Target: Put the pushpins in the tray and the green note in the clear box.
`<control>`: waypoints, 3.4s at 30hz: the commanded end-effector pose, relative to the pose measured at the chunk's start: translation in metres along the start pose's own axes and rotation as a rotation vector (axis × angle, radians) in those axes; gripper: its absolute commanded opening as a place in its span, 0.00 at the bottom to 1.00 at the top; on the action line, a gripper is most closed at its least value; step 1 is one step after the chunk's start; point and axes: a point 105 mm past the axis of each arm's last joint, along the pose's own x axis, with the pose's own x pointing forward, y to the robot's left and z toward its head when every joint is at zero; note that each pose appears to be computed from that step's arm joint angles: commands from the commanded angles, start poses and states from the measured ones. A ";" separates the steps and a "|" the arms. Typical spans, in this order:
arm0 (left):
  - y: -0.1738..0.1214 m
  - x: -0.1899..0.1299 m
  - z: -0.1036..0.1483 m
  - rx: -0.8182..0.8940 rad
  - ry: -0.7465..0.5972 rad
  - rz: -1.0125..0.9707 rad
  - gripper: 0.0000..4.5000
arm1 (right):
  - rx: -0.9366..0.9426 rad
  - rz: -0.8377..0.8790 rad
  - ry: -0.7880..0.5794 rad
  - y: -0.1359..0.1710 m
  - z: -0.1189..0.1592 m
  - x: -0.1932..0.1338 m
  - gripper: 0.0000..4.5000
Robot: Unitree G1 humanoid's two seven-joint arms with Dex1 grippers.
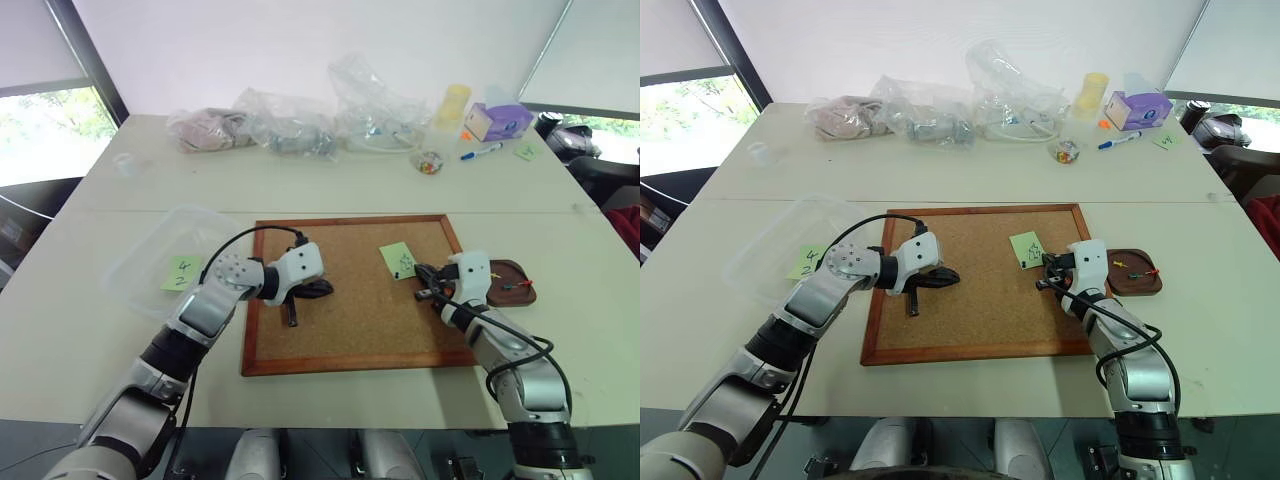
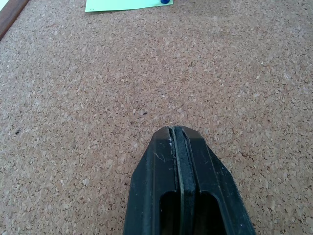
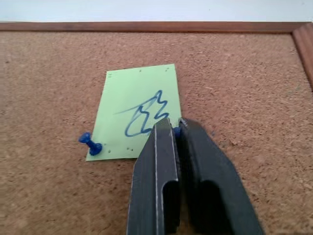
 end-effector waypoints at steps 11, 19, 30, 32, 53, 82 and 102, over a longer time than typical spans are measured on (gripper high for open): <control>-0.013 0.005 -0.031 -0.015 0.126 -0.067 0.00 | -0.054 -0.189 -0.279 -0.019 0.043 -0.028 0.01; -0.013 0.007 -0.030 -0.011 0.124 -0.070 0.00 | -0.043 -0.325 -0.294 -0.045 0.045 -0.044 0.01; -0.014 0.009 -0.028 -0.007 0.120 -0.077 0.00 | -0.066 -0.589 -0.071 -0.108 0.008 -0.066 0.01; -0.012 0.010 -0.029 -0.005 0.122 -0.072 0.00 | -0.048 -0.583 -0.067 -0.109 0.007 -0.064 0.01; -0.011 0.009 -0.029 -0.011 0.121 -0.061 0.00 | -0.058 -0.546 -0.291 -0.099 0.054 -0.068 0.99; -0.011 0.008 -0.028 -0.013 0.118 -0.048 0.00 | -0.015 0.147 -0.038 0.043 -0.009 -0.006 0.10; -0.010 0.005 -0.030 -0.009 0.126 -0.052 0.00 | -0.131 0.071 -0.311 0.039 0.067 -0.025 0.01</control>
